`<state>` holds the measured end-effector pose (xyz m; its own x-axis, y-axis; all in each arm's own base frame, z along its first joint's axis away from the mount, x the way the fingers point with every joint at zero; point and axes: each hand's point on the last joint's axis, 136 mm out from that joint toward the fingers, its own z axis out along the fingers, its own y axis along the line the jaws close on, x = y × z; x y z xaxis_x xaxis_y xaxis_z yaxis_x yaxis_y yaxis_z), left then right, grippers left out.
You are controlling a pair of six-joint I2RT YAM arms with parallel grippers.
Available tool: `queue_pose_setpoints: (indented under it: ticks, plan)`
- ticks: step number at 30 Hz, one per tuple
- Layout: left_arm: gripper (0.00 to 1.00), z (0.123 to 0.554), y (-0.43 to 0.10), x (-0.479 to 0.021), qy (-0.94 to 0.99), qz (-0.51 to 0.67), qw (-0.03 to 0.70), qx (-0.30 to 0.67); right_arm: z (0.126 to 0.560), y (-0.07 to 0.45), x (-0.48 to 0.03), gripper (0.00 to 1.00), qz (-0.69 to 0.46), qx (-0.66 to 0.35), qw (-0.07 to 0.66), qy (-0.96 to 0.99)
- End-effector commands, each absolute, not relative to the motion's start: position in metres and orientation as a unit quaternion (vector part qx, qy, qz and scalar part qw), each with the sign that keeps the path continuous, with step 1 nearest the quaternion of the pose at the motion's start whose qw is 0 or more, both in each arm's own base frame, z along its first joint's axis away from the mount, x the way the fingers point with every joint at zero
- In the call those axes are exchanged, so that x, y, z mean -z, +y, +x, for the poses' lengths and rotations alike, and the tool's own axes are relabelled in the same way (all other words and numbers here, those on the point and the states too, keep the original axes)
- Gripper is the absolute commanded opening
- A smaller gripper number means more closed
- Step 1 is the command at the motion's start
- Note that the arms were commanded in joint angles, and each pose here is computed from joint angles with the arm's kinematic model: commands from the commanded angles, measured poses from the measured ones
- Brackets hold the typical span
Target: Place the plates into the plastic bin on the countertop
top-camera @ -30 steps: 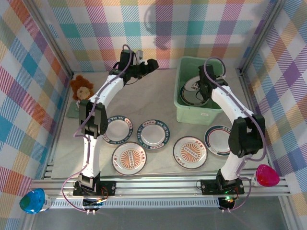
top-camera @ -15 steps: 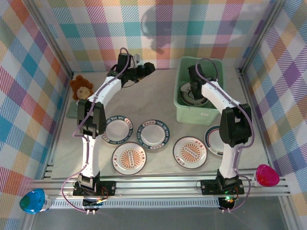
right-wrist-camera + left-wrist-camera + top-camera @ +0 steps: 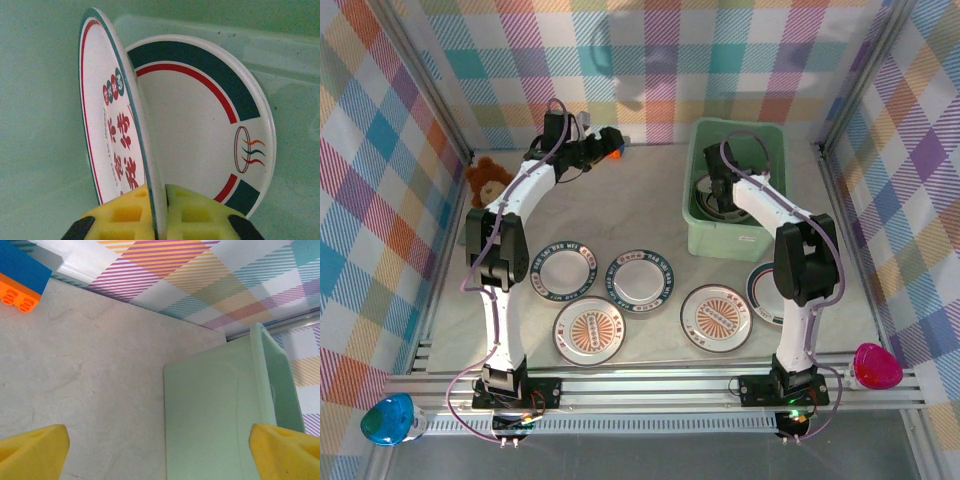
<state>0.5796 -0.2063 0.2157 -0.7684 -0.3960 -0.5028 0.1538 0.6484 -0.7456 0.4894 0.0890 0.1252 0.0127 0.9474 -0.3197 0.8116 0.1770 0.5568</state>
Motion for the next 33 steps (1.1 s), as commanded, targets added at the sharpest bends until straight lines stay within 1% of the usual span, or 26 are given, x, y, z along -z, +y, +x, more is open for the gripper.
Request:
queue_pose_setpoints:
  ticks: [1,7,10,14,15,17,21,25,28,33]
  plan:
    - [0.92,0.573,-0.208,-0.237,0.832,-0.052,0.348,0.428,0.493,0.086,-0.124,0.0,0.646,-0.103,0.343,0.674]
    - [0.92,0.573,-0.208,-0.233,0.833,-0.056,0.343,0.429,0.483,0.087,-0.093,0.0,0.662,-0.103,0.321,0.669]
    - [0.92,0.571,-0.207,-0.229,0.836,-0.058,0.34,0.427,0.48,0.087,-0.086,0.0,0.667,-0.098,0.313,0.669]
    - [0.92,0.571,-0.207,-0.229,0.836,-0.058,0.341,0.426,0.48,0.084,-0.085,0.07,0.666,-0.091,0.318,0.668]
    - [0.92,0.571,-0.207,-0.229,0.836,-0.058,0.341,0.426,0.48,0.084,-0.085,0.1,0.666,-0.09,0.319,0.669]
    - [0.92,0.572,-0.207,-0.229,0.836,-0.058,0.34,0.426,0.479,0.082,-0.085,0.18,0.667,-0.086,0.319,0.668]
    - [0.92,0.571,-0.207,-0.227,0.837,-0.06,0.338,0.426,0.476,0.08,-0.085,0.3,0.671,-0.08,0.317,0.666]
    - [0.92,0.571,-0.205,-0.226,0.838,-0.062,0.339,0.422,0.477,0.077,-0.092,0.47,0.666,-0.075,0.328,0.666]
    - [0.92,0.572,-0.206,-0.225,0.838,-0.064,0.337,0.423,0.476,0.075,-0.096,0.58,0.664,-0.074,0.335,0.665]
    - [0.92,0.571,-0.206,-0.225,0.838,-0.065,0.337,0.424,0.478,0.075,-0.099,0.7,0.662,-0.08,0.34,0.663]
